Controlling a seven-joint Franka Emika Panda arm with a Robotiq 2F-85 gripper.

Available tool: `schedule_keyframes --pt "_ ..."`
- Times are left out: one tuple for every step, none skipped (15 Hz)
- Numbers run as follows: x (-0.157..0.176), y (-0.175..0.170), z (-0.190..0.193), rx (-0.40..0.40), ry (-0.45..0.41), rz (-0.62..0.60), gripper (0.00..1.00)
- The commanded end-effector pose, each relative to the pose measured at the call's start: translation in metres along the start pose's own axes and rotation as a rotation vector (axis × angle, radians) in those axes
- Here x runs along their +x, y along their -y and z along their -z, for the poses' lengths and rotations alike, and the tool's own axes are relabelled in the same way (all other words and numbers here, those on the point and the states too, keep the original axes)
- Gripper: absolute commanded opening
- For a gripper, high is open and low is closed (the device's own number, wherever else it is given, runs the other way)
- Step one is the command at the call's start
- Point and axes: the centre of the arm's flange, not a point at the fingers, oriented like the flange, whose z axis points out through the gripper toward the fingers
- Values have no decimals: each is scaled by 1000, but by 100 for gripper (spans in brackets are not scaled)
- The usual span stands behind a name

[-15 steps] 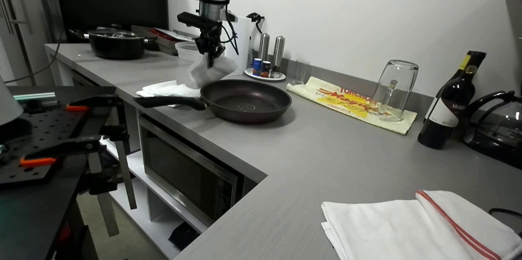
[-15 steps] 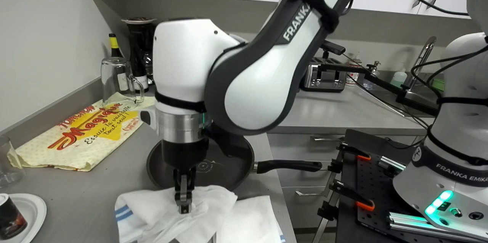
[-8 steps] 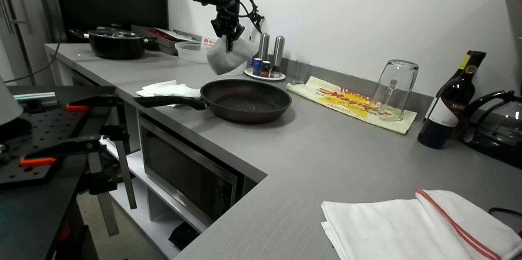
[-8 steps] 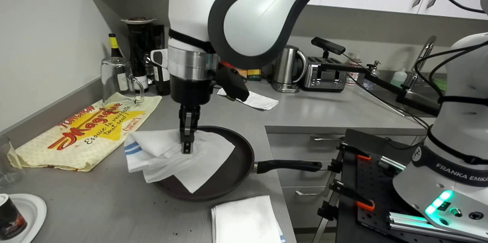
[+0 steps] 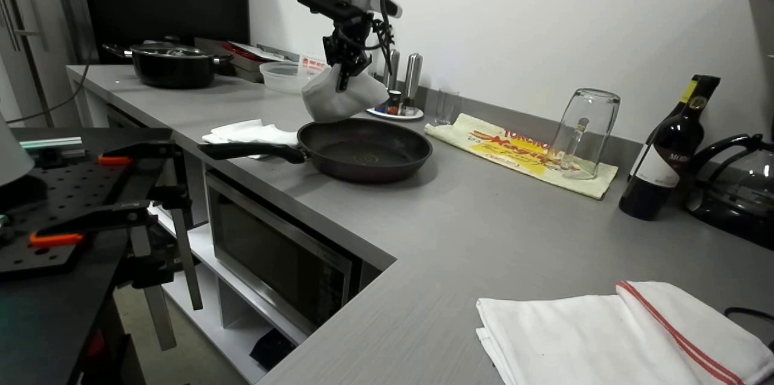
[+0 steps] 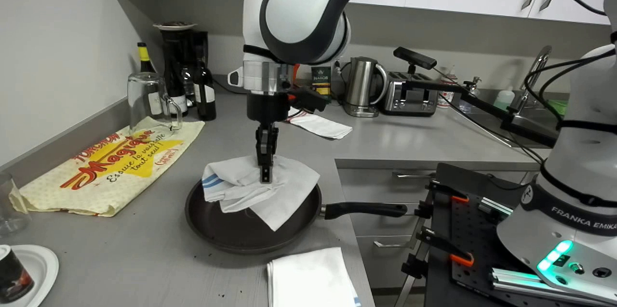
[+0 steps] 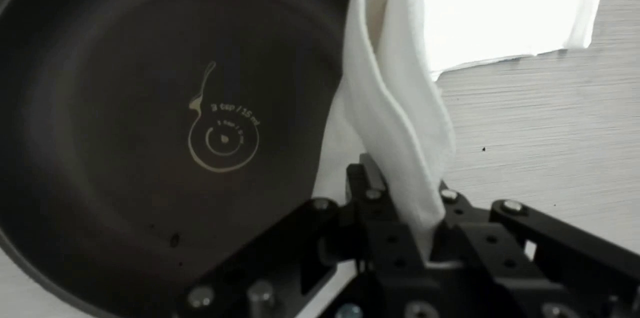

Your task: Use the white and blue towel to wipe the pan

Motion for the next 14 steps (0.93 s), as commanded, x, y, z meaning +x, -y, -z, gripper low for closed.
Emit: schedule_keyframes --pt "2 -21 -3 132 40 -35 4" --pt "1 -25 -6 158 45 -47 4" --pt "2 -30 -10 185 54 -59 4" --pt "1 -34 -13 207 62 -69 4" --pt "1 -38 -17 229 69 -79 4" --pt "1 -42 -22 245 75 -91 4" --pt "1 -45 -27 255 81 -103 4" --pt "1 -49 -35 264 90 -112 4" --pt "1 -51 -42 269 99 -119 4" --pt "2 -52 -49 273 108 -123 4" --pt "3 -53 -55 279 116 -125 4" --pt "3 -53 -63 284 124 -127 4" --pt "4 -54 -69 287 131 -128 4" --pt "4 -55 -76 292 140 -130 4"
